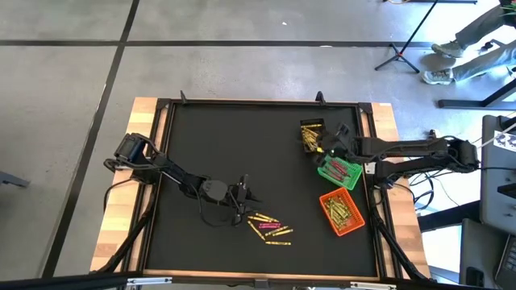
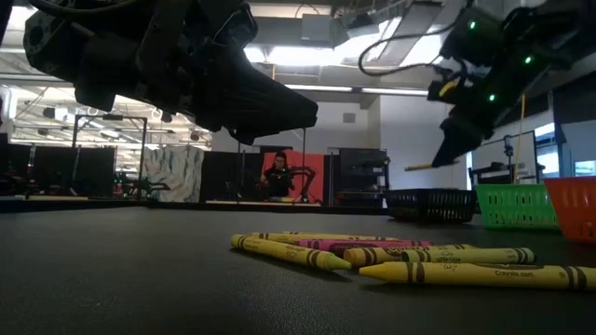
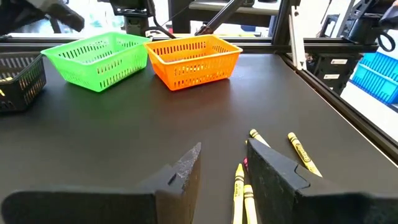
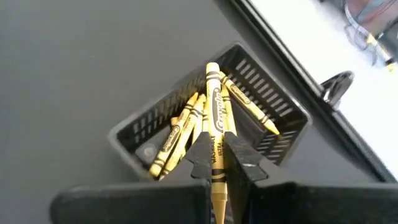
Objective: Sort crayons
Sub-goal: Put the yellow crayon into the black basket
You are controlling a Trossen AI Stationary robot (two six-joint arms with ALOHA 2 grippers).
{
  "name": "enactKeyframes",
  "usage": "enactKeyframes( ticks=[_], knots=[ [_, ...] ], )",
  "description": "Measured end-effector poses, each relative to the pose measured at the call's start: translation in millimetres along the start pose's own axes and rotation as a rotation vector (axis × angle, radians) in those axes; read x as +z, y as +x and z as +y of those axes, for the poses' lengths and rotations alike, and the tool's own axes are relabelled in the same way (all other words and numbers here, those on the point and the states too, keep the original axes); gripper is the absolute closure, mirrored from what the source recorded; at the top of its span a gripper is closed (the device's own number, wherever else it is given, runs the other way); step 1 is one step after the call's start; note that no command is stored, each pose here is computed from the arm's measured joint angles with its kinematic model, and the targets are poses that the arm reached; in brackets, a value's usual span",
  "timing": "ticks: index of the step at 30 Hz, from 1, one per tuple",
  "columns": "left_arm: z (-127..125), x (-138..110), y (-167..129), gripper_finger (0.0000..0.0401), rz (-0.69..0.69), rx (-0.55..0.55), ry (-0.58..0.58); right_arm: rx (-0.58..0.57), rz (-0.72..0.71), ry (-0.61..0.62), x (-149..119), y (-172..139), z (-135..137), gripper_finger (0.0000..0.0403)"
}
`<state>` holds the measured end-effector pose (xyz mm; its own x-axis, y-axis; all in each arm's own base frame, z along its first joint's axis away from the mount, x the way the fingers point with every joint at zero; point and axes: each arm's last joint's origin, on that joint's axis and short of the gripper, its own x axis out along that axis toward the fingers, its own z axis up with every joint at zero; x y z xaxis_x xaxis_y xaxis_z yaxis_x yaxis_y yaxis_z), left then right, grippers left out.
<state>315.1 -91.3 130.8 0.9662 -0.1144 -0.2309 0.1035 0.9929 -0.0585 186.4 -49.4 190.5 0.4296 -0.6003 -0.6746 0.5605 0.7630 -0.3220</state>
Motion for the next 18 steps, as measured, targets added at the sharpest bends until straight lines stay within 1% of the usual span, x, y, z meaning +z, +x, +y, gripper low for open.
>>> enactKeyframes(
  ticks=[3, 8, 14, 18],
  knots=[
    [0, 0, 0, 0.0287, 0.000, 0.000, 0.000, 0.010, -0.003, 0.056, -4, 10, -9, 0.0387],
    [0, 0, 0, 0.0287, 0.000, 0.000, 0.000, 0.008, 0.012, 0.100, -10, 21, -22, 0.0386],
    [0, 0, 0, 0.0287, 0.000, 0.000, 0.000, 0.041, 0.012, 0.130, -11, 26, -30, 0.0386],
    [0, 0, 0, 0.0287, 0.000, 0.000, 0.000, 0.039, 0.018, 0.138, -11, 28, -34, 0.0386]
  ],
)
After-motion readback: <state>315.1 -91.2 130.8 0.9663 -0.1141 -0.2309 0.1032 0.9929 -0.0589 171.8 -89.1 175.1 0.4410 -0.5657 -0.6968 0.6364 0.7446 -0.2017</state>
